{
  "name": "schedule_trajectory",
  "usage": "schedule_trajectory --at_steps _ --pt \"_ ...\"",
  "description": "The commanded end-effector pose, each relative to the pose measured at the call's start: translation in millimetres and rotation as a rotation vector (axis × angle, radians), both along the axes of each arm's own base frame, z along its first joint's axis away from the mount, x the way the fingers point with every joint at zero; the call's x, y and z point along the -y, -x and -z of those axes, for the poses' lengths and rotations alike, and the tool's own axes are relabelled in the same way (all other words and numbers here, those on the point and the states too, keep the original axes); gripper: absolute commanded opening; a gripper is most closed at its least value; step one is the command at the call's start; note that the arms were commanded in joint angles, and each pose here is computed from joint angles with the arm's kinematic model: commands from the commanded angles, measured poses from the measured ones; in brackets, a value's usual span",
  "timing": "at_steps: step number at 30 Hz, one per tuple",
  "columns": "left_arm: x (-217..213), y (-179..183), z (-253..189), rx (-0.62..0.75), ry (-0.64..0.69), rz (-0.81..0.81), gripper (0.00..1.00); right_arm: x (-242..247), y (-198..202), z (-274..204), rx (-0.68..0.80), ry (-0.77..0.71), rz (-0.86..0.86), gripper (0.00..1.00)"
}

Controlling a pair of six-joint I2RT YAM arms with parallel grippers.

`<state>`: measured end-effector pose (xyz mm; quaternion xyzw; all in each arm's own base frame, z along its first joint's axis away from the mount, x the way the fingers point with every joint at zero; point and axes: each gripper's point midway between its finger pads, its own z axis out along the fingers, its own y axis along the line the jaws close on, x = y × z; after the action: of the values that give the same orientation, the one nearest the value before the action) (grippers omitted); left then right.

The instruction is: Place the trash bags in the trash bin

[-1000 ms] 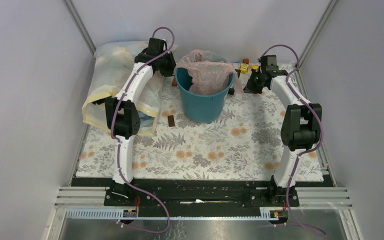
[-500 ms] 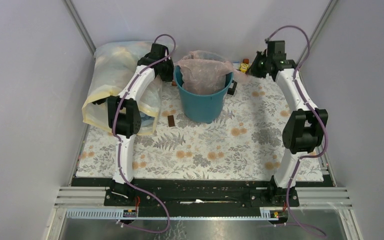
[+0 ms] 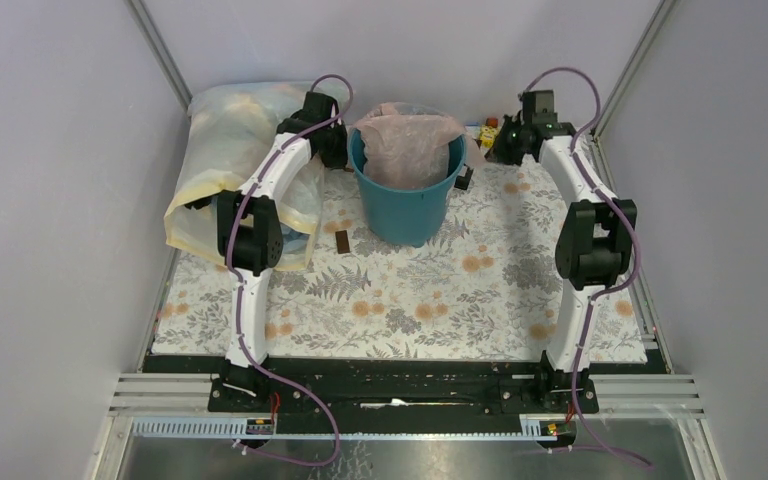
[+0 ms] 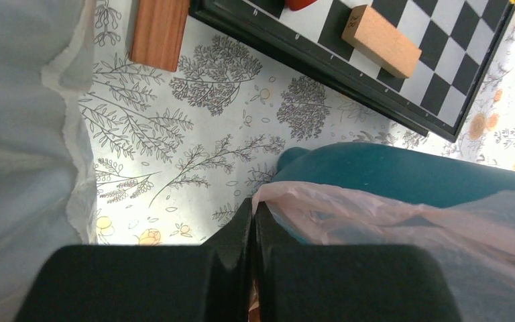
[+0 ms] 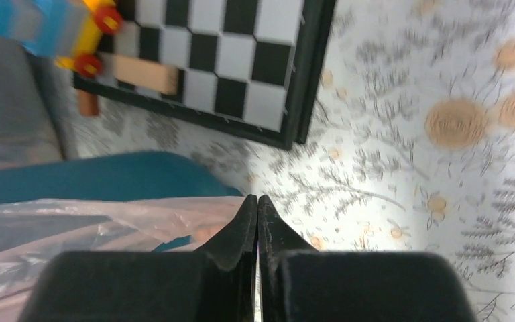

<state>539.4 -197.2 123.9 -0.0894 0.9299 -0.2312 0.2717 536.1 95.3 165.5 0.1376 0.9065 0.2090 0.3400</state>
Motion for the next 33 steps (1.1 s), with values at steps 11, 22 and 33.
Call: schedule_trajectory --at_steps 11,22,33 --pt "0 -4 -59 0.143 0.058 0.013 0.0 9 31 -9 0.027 0.04 -0.003 0.0" --pt "-8 37 -41 0.091 0.07 0.027 0.0 18 60 -111 0.248 0.072 0.009 0.0" --pt "-17 64 -108 0.235 0.091 0.011 0.0 37 106 -81 0.219 0.112 0.114 0.0"
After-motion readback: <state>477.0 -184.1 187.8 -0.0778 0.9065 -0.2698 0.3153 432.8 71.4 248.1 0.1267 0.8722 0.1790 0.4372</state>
